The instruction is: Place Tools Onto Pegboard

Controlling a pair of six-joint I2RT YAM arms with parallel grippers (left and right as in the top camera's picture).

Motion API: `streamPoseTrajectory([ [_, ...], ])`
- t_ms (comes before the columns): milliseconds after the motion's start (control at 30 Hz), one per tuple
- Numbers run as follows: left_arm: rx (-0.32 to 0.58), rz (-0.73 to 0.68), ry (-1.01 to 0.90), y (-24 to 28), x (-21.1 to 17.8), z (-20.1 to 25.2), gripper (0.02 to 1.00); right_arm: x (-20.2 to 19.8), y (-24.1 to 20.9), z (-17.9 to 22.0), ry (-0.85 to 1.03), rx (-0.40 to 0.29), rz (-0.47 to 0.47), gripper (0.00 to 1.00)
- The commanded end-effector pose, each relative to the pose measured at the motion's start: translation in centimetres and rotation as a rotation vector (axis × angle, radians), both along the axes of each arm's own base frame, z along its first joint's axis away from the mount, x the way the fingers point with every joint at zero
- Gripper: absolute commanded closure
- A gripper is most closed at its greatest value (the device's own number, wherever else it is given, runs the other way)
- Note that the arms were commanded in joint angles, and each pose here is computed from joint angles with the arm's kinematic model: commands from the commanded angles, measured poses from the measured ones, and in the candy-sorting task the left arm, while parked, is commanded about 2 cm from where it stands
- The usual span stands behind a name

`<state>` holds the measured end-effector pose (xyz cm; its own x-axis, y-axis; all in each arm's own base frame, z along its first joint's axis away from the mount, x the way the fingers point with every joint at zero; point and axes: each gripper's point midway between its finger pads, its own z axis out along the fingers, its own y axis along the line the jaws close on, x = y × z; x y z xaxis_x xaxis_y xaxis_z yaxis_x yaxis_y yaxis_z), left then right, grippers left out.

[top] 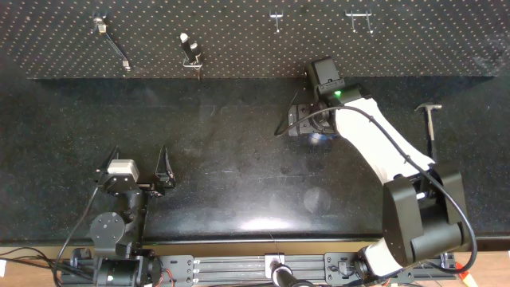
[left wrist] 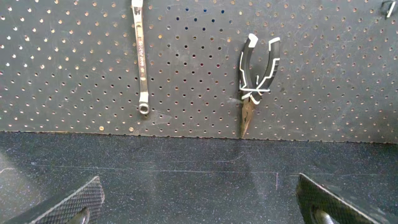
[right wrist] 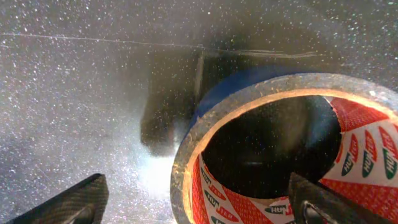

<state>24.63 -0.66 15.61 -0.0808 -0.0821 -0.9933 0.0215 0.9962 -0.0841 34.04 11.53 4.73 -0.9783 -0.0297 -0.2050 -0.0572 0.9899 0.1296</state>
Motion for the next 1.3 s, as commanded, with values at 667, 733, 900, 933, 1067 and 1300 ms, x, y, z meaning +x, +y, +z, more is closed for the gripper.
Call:
streamPoseTrajectory([
  [667,-0.006,-0.010,0.002,-0.2,-0.1,-0.1,0.023,2.4,0.7,9.2,-0.307,0.051,0.060,0.925],
  [733,-0.006,-0.010,0.002,-0.2,-0.1,-0.1,0.023,2.6,0.7,13.9,-0.455,0.086,0.054,0.925],
  [900,-0.006,-0.010,0.002,-0.2,-0.1,-0.1,0.023,2.0,3.7,24.2,-0.821,0.177,0.174,0.925],
  [933,-0.006,-0.010,0.002,-0.2,-0.1,-0.1,0.023,2.1,4.9,25.9,-0.890,0.202,0.207,0.925],
  [1067,-0.006,-0.010,0.002,-0.2,-0.1,-0.1,0.023,2.4,8.7,27.7,-1.004,0.223,0.330,0.925],
  [1300,-0.006,-0.010,0.002,-0.2,-0.1,-0.1,0.023,7.2,10.4,23.7,-1.013,0.113,0.302,0.928],
])
